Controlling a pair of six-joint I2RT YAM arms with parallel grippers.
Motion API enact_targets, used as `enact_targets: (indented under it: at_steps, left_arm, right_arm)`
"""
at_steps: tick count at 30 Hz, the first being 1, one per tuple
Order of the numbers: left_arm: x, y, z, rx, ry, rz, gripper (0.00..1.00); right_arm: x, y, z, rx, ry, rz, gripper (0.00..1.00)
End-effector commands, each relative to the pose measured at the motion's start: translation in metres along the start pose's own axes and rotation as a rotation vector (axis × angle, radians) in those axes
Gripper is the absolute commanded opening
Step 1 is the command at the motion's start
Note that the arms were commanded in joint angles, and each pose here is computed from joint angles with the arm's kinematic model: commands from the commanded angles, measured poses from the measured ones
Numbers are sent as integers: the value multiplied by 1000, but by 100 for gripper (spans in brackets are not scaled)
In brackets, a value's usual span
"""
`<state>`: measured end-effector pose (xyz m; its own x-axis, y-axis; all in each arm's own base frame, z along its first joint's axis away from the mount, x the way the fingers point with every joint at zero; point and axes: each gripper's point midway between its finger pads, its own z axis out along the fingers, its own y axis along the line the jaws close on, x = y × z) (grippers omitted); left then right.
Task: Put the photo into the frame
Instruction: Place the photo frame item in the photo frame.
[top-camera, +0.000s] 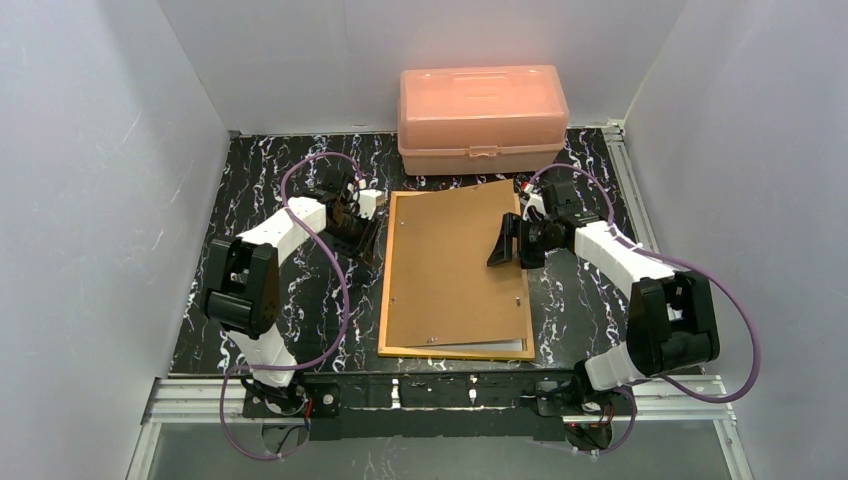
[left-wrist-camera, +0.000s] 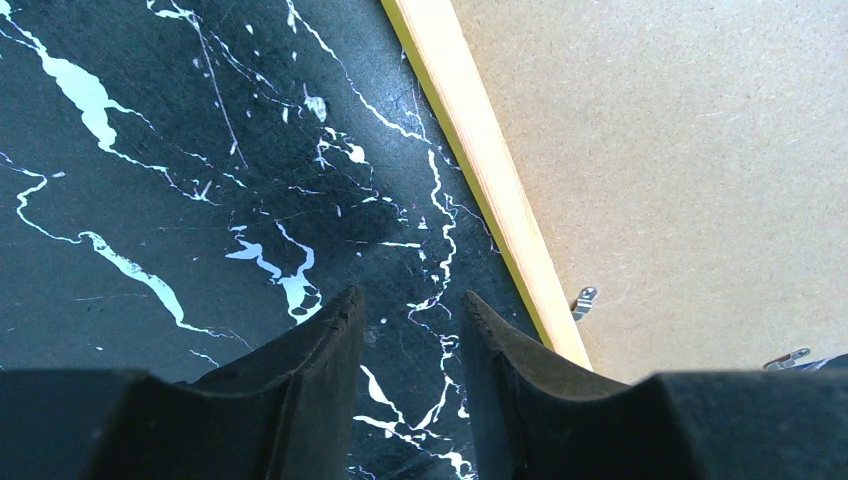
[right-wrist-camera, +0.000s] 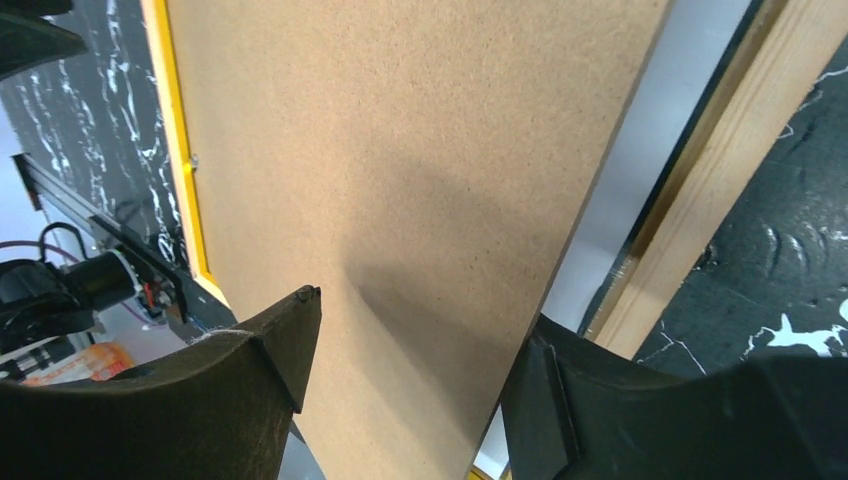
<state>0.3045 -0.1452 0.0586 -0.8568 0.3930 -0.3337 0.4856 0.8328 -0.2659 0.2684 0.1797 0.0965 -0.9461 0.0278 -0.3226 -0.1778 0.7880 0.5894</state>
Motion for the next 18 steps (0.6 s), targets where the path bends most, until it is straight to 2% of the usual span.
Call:
enact_targets:
  at_steps: [1, 18]
  left_arm:
    - [-1, -7, -10, 15, -9, 13, 38]
    - [2, -9, -10, 21, 0, 7, 38]
  right_arm:
    - [-10, 1, -4, 45, -18, -61, 71]
    - [-7, -27, -1, 214, 5, -60, 77]
